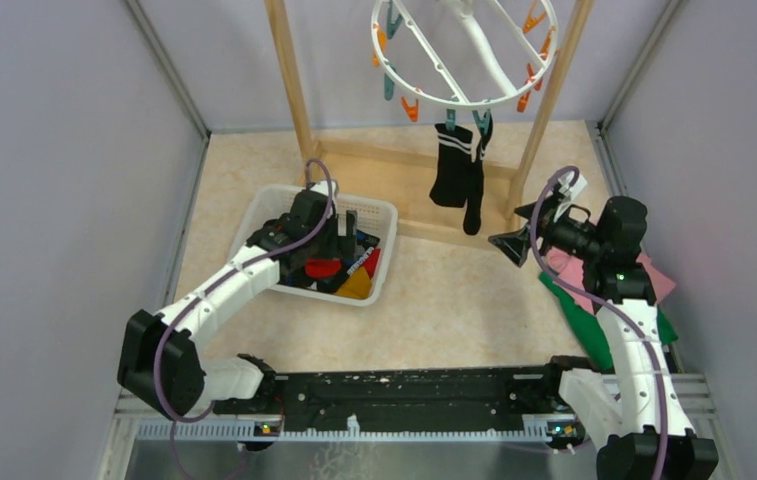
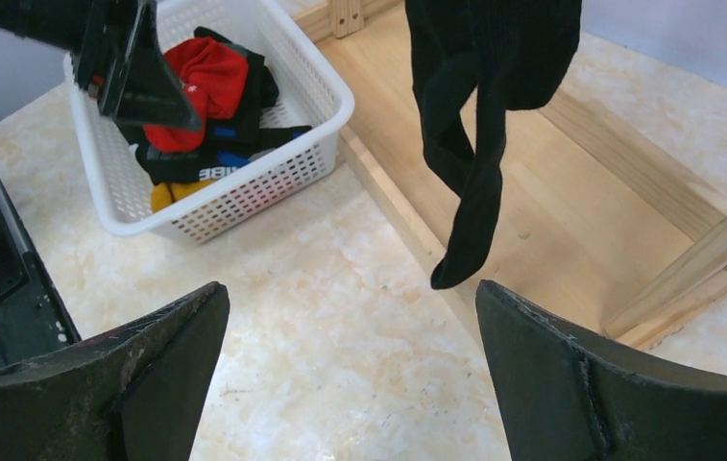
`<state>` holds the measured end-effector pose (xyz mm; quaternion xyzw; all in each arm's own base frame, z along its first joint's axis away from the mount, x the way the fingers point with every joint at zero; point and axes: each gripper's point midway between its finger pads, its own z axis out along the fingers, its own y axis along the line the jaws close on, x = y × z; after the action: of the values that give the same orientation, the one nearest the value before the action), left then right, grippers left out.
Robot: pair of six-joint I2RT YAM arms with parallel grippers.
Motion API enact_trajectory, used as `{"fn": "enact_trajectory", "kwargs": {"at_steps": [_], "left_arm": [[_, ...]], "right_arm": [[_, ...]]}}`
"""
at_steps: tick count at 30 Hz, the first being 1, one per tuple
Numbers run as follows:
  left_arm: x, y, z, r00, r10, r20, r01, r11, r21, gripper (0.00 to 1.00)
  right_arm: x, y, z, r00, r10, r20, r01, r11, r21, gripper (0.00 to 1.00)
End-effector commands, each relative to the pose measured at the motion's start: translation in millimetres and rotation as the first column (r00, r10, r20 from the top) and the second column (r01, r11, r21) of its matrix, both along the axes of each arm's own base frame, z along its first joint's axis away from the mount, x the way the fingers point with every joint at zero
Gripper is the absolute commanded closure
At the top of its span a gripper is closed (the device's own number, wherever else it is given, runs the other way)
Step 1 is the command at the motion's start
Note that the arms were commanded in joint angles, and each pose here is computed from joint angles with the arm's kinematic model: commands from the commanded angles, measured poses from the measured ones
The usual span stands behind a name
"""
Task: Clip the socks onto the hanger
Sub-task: Pick up the sock from the bin.
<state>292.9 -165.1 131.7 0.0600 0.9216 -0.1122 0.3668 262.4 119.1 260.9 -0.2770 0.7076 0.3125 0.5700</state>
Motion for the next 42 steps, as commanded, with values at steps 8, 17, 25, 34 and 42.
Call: {"fn": "enact_trajectory", "kwargs": {"at_steps": [8,17,25,34,42], "left_arm": [[40,55,63,0.892,0.451,-0.025,-0.449,0.879,-0.158,0.69],[22,105,45,0.628,0.758,-0.175,-0.761,0.551,-0.342,0.43],[13,134,22,0.335,0.897,-0.288,-0.936,0.281,-0.212,0.49],[14,152,1,0.129,0.941,-0.312,-0.985,0.087,-0.146,0.45],[15,132,1,0.168,0.900,-0.402,-0.983,0.120,-0.141,0.40]], "right_arm": [[7,-1,-7,1.000,0.020,0.017,-0.019,0.999,-0.042,0.01],[9,0,-10,1.000,0.026,0.018,-0.025,0.999,-0.038,0.01],[9,2,-5,0.999,0.025,0.025,-0.025,1.000,-0.006,0.02],[7,4,-3,0.999,0.034,0.008,-0.034,0.999,0.007,0.02],[17,8,-7,0.994,0.105,-0.024,-0.106,0.994,-0.023,0.02]]}}
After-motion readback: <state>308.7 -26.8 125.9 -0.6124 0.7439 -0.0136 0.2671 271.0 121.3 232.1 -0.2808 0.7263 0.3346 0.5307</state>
